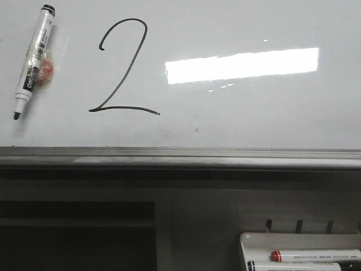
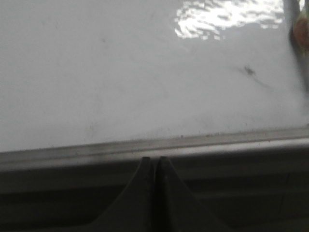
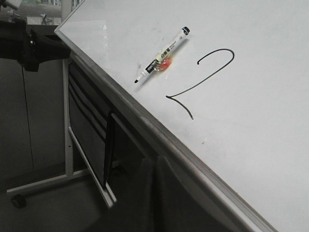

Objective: Write number 2 on whiteboard

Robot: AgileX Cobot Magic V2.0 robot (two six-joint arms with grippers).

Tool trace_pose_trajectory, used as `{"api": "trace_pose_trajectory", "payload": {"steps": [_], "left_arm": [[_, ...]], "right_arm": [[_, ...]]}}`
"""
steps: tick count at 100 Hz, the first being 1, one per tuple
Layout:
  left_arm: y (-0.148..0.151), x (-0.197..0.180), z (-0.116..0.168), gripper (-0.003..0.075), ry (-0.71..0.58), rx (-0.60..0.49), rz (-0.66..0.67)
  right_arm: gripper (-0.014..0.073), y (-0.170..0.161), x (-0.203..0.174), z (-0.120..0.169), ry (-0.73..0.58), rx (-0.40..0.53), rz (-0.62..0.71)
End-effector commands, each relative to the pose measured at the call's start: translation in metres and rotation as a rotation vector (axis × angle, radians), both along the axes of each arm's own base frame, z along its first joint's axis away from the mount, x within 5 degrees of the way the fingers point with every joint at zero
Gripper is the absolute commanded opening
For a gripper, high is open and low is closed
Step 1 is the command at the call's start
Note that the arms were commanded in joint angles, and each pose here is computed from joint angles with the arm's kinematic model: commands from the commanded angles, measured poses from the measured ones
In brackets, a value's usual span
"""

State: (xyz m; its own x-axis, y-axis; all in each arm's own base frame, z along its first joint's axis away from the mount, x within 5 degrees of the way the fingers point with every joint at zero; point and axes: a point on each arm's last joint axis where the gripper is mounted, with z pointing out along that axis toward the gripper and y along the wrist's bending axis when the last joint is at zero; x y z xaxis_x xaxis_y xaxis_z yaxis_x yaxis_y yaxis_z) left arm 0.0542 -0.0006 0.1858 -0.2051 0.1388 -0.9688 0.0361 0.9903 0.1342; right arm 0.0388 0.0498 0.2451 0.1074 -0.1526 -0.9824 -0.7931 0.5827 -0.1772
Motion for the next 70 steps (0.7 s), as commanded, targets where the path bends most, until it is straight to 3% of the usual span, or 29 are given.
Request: {"api": "trace_pose_trajectory", "payload": {"steps": [1,70], "left_arm": [[0.0007,-0.0010,-0.0007,-0.0020,-0.033,0.025,0.004],[0.0011,-0.0010,-0.0007,-0.0020,-0.033,0.038,0.006]], "right_arm": [[-0.0060,0.0001,-0.0014,0.0163,-0.072,0.077,0.011],[-0.0061,0.0001,-0.0014,0.0163,-0.072,0.077,0.011]]}}
